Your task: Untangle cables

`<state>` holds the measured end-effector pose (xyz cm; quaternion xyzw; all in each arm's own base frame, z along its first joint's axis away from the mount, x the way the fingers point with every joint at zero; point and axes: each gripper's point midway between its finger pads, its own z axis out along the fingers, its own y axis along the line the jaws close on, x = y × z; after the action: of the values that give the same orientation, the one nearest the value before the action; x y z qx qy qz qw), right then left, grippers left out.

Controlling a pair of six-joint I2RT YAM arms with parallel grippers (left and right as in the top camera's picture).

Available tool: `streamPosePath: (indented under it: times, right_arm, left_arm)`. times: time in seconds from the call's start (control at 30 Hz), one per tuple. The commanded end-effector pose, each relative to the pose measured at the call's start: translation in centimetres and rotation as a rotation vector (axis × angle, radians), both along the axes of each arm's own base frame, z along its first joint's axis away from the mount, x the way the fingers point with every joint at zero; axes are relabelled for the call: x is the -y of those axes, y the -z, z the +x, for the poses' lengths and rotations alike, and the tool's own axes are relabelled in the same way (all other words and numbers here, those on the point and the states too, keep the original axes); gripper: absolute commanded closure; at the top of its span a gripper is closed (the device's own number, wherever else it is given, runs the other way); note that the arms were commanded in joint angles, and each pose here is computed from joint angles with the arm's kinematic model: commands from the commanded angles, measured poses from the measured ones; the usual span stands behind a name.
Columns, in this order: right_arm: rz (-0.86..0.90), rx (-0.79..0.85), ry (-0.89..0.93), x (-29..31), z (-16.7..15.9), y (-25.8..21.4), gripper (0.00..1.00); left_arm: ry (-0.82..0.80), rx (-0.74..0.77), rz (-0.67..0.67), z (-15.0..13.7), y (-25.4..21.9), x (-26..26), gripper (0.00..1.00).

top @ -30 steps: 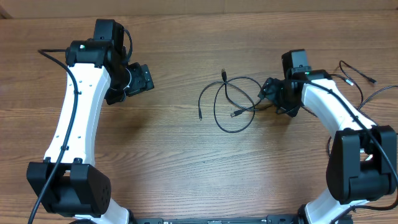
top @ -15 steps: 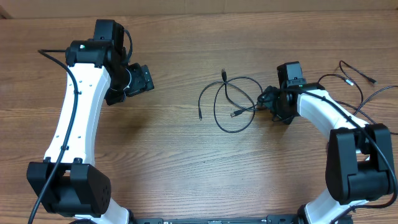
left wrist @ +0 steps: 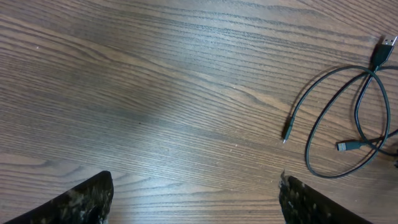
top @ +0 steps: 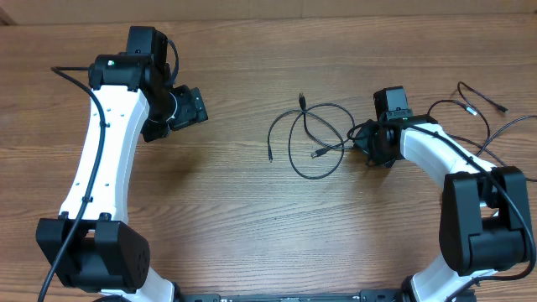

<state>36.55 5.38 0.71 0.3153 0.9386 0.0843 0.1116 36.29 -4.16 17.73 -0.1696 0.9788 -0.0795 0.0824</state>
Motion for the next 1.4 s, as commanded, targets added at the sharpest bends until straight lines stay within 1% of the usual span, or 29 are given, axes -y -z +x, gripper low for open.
streamPosePath:
  times: [0.0,0.13,0.27,0.37,0.47,0.7,0.8,0.97,1.2,1.27,1.37]
  right_arm:
    - [0.01,-0.012,-0.006,-0.3,-0.5,0.2,0.7]
    - [0.007,-0.038,-0.004,-0.2,-1.1,0.4,0.79]
    - [0.004,-0.06,-0.003,-0.2,-1.7,0.5,0.83]
    - [0.004,-0.065,-0.004,-0.2,-1.8,0.5,0.89]
    - [0.014,-0.077,-0.006,-0.3,-2.0,0.6,0.96]
    - [0.068,-0.113,-0.024,-1.3,-2.9,0.4,0.96]
    - [0.098,-0.131,-0.109,-2.0,-3.5,-0.6,0.96]
    - [0.092,-0.094,-0.225,-2.3,-3.0,-4.7,0.96]
    - [0.055,0.112,-0.357,-2.6,-0.3,-15.3,0.96]
    - [0.037,0.194,-0.397,-2.7,0.4,-19.1,0.96]
    - [0.013,0.299,-0.427,-2.7,1.2,-23.2,0.96]
  left_arm:
    - [0.022,0.007,-0.001,0.3,-0.1,0.2,0.15]
    - [0.022,0.007,-0.001,0.3,-0.1,0.2,0.15]
    - [0.022,0.007,-0.001,0.3,-0.1,0.2,0.16]
    - [0.022,0.006,-0.001,0.3,-0.1,0.2,0.16]
    - [0.022,0.006,0.0,0.2,-0.1,0.2,0.16]
    - [0.022,0.007,0.0,0.3,-0.1,0.2,0.15]
    - [0.022,0.006,0.0,0.3,-0.1,0.2,0.16]
    - [0.021,0.007,0.0,0.3,-0.1,0.2,0.15]
    - [0.022,0.006,0.0,0.3,-0.1,0.2,0.15]
    - [0.022,0.006,0.0,0.3,-0.1,0.2,0.15]
    - [0.022,0.006,0.0,0.2,-0.1,0.2,0.15]
